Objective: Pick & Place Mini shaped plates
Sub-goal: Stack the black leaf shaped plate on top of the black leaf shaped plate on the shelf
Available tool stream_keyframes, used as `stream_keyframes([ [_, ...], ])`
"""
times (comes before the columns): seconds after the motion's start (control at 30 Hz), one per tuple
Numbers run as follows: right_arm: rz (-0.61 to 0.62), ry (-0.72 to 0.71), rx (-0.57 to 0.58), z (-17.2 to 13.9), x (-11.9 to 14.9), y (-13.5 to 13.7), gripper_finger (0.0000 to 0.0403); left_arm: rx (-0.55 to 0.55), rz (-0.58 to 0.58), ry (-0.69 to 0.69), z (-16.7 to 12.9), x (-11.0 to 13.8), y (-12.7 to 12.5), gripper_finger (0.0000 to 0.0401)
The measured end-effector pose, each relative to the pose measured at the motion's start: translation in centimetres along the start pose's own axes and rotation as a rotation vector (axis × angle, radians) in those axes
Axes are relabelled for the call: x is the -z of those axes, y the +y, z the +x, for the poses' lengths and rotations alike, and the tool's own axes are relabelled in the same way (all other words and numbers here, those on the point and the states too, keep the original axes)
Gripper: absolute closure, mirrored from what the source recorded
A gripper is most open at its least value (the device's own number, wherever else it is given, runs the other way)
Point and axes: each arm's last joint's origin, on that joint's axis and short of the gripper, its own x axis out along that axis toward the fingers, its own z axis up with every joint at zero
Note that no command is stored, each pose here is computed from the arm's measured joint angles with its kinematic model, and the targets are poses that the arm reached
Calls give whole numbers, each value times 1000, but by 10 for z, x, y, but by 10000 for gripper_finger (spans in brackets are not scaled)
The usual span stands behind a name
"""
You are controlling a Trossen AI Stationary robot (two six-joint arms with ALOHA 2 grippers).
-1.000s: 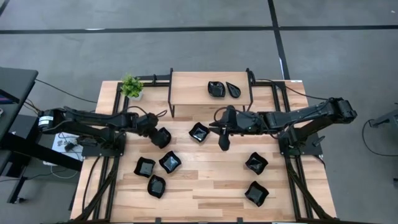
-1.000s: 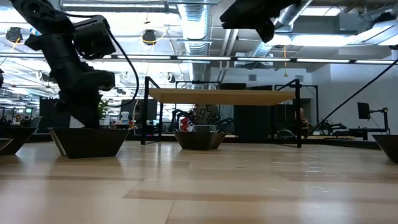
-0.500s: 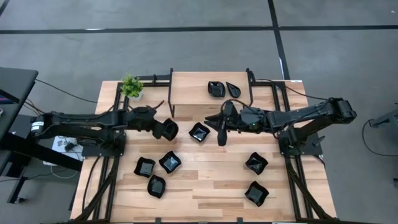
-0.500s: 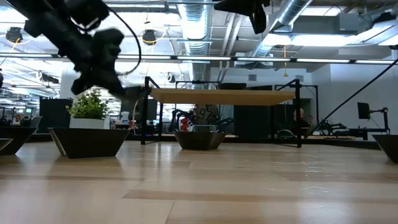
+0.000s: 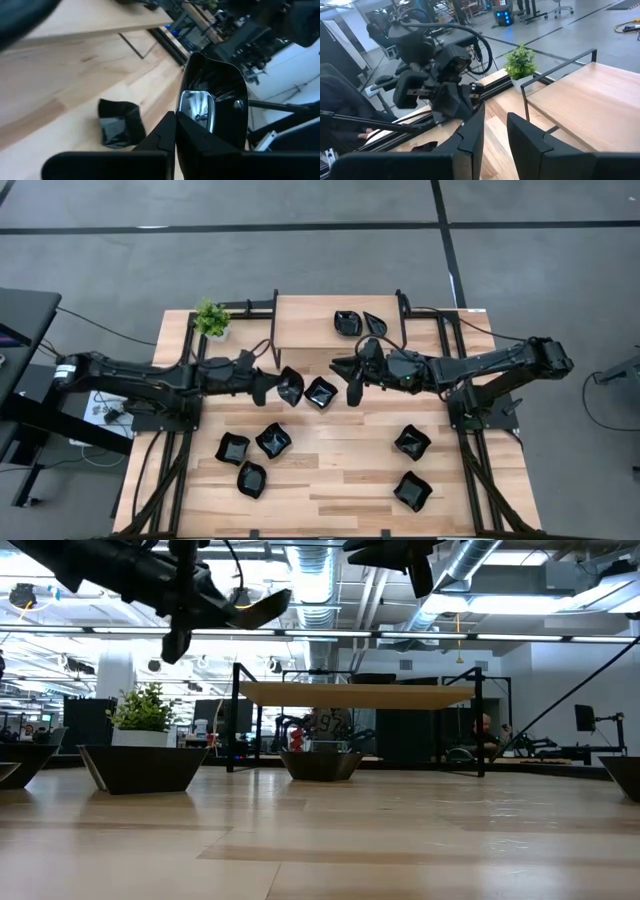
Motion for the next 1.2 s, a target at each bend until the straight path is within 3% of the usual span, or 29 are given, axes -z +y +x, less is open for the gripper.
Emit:
stream_keyframes([
  [0.2, -37, 82, 24, -2, -11, 7, 322, 25, -24, -3, 18, 9, -4, 394],
  [0.4, -127, 342, 122, 10, -34, 25, 322, 26, -25, -6, 25, 12, -3, 394],
  [0.57, -239, 543, 156, 41, -42, 44, 320, 31, -25, -11, 28, 11, -6, 394],
  [0.87, -400, 611, 108, 94, -46, 70, 320, 24, -14, -3, 28, 11, -5, 395],
  [1.2, -455, 658, 118, 108, -34, 72, 310, 32, 0, 54, 27, 16, -5, 395],
])
